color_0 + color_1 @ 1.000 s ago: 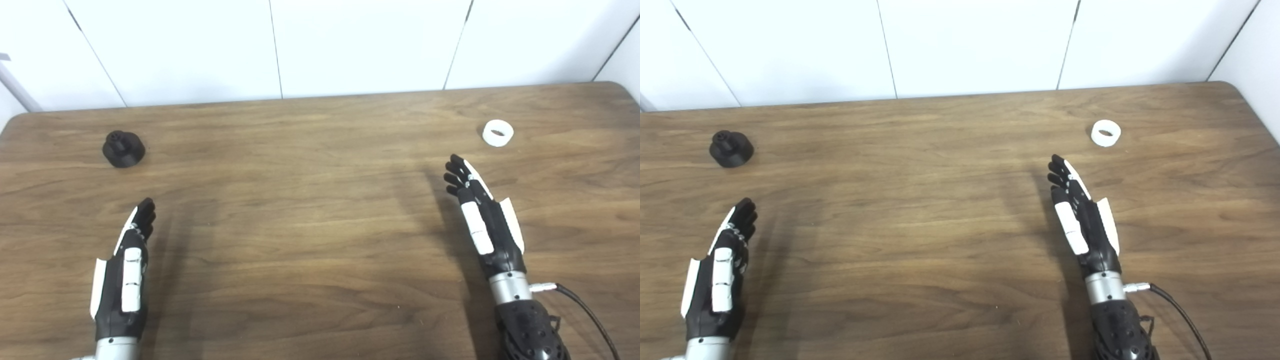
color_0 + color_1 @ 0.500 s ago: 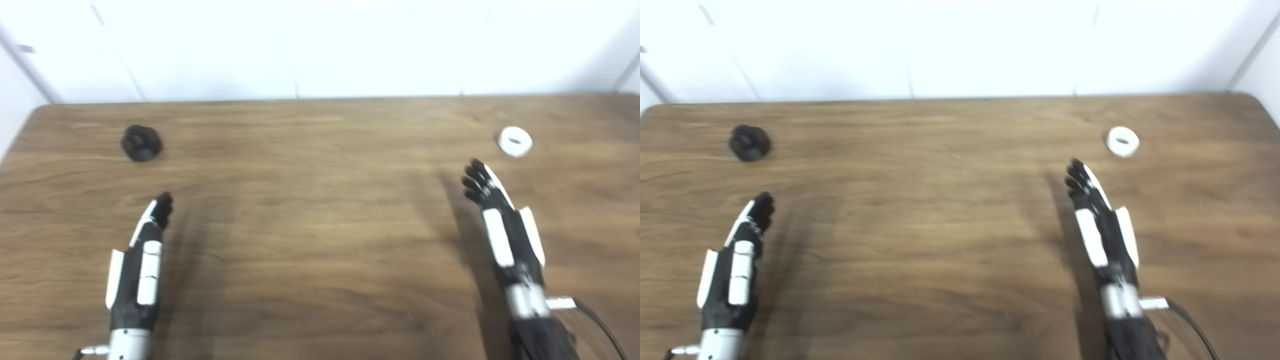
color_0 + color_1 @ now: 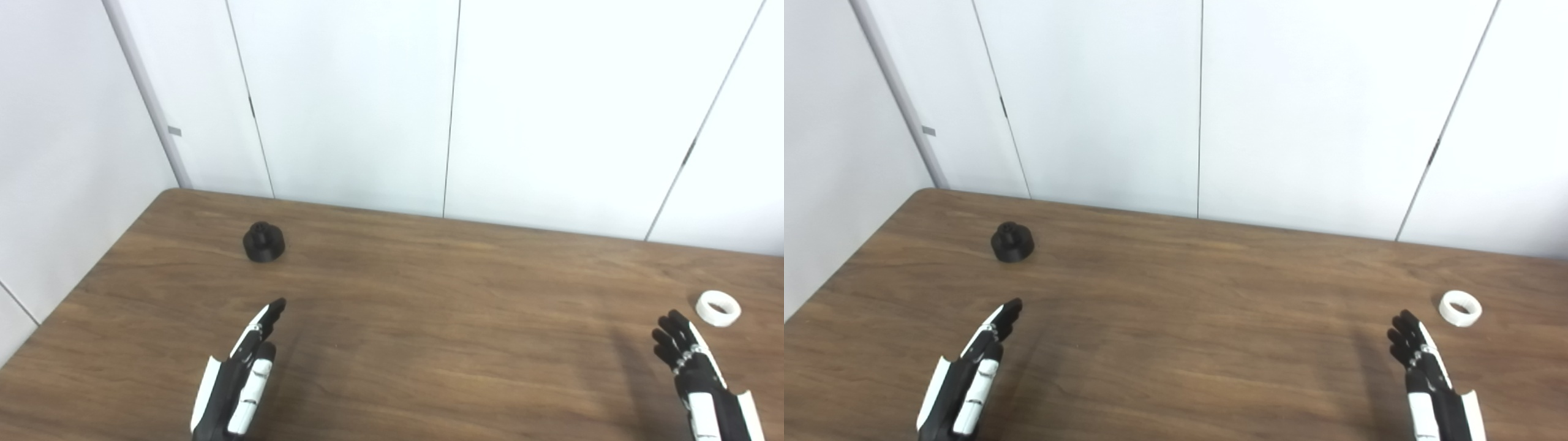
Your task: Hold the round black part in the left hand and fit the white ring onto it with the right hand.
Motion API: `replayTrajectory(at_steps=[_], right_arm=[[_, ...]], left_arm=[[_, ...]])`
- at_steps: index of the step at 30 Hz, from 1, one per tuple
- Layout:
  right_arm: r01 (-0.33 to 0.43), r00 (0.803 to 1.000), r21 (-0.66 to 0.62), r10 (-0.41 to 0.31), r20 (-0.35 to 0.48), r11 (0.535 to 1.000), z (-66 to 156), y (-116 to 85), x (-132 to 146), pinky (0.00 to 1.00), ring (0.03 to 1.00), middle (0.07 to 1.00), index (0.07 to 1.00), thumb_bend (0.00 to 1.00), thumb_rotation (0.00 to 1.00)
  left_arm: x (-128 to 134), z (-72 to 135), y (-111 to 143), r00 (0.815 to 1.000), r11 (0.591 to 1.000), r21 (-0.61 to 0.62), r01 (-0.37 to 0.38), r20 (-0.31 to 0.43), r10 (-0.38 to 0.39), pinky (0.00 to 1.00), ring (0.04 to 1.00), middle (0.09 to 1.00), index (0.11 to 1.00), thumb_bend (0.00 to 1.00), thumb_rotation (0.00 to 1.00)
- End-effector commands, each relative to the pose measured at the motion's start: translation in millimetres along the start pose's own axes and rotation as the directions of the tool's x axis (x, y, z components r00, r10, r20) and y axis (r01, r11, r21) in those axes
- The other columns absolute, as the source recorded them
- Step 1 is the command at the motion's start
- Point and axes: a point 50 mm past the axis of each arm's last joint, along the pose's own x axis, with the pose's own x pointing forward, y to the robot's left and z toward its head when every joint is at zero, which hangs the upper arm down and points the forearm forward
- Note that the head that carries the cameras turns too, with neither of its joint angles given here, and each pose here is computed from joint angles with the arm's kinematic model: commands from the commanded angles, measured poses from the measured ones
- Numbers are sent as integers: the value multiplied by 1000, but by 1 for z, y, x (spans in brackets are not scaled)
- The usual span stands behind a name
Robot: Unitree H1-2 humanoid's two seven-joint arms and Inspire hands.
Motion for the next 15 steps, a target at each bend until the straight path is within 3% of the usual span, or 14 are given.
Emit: replayTrajectory(at_steps=[1,10,13,15], right_arm=[[-11,987,-14,8,-160,1000,-38,-5,-34,914,903,929,948,458,1000],[-8,986,-3,7,-164,1000,-37,-6,-35,917,903,928,946,462,1000],[-10,986,-7,8,-167,1000,-38,-6,-36,912,899,926,945,476,1000],[-8,985,-6,7,-171,1000,-38,-7,-37,918,899,926,948,475,1000]], left_arm=[[-13,-17,-21,997,999,-38,2,-72,-5,975,961,938,917,427,925],[-14,-16,-23,996,999,-31,-8,-91,5,994,967,943,914,463,908],[-14,-16,-24,995,998,-52,-22,-100,17,1000,974,946,912,460,851],[-15,-14,-24,994,997,-65,-44,-106,37,1000,980,943,905,468,754]])
